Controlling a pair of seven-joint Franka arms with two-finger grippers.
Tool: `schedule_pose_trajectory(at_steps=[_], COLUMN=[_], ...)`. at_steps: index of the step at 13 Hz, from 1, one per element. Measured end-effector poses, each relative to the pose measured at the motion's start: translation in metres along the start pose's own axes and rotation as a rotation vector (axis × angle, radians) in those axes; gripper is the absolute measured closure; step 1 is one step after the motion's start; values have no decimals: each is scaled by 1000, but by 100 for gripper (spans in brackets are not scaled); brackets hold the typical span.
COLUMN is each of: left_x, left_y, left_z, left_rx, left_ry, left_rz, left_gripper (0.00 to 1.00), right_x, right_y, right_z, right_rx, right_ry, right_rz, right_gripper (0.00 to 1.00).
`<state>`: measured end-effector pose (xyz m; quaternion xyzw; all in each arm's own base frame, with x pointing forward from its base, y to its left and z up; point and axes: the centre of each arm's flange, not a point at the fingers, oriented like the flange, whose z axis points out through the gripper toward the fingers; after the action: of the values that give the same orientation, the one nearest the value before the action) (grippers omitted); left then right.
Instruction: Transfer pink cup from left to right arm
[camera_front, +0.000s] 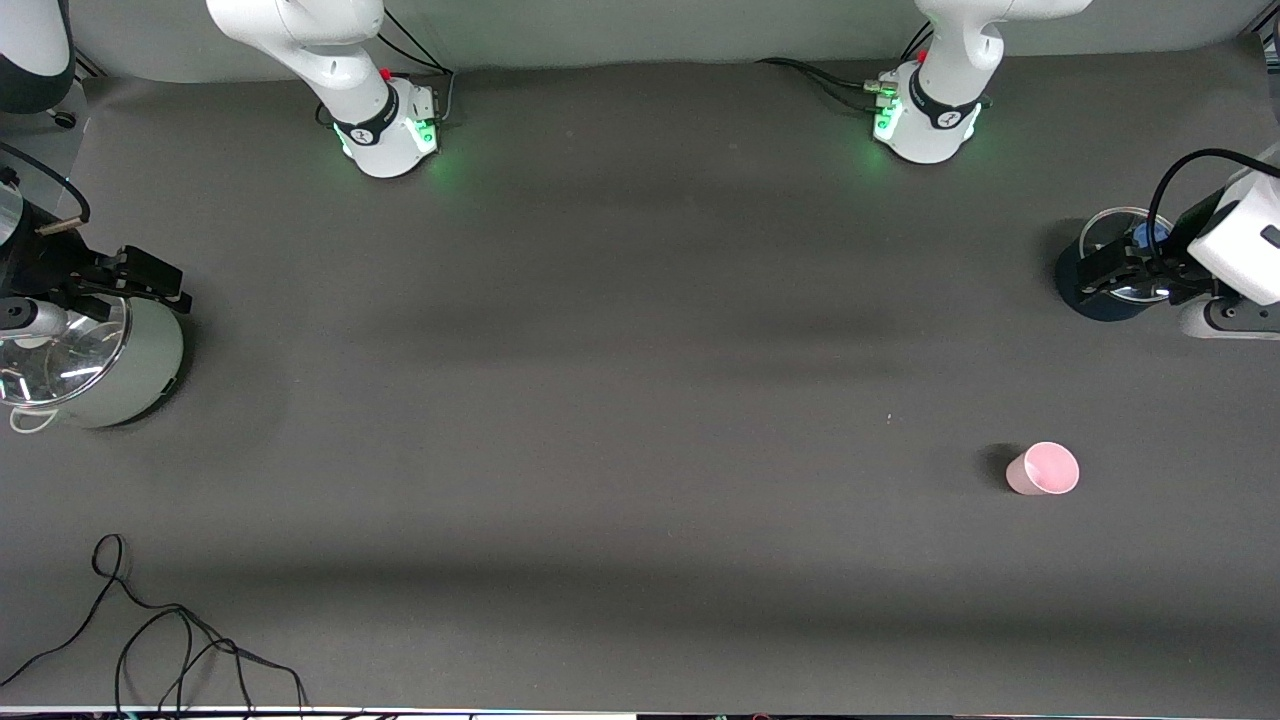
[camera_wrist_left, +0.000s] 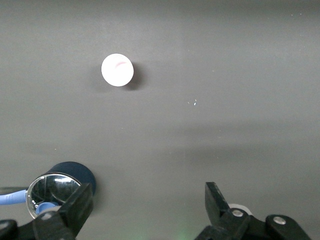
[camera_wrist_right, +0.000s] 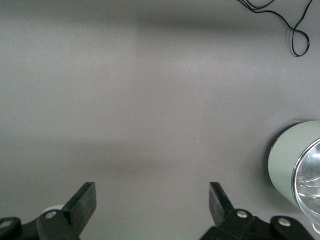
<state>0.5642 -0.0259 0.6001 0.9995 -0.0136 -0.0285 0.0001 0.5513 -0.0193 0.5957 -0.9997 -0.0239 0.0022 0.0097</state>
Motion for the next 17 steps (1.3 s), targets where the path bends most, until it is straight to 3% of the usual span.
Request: schedule_pose_trajectory(at_steps=[2,5,8,11,17], left_x=[6,20,36,60,100], left_y=[-7,-32,-83,-130,-201], left_z=[3,6,14,42,164], left_rx=[0,-11,-113,-169,-379], left_ry=[20,44,76,168,344], left_rz=[-7,83,230,393,749], left_gripper=[0,0,0,0,0], right_x=[0,0,0,0,0], right_y=[0,1,1,1,0], right_z=[0,0,0,0,1], right_rx=[0,0,0,0,0], right_ry=[0,0,0,-1,-3], right_rz=[1,1,2,2,1], right_gripper=[0,0,0,0,0])
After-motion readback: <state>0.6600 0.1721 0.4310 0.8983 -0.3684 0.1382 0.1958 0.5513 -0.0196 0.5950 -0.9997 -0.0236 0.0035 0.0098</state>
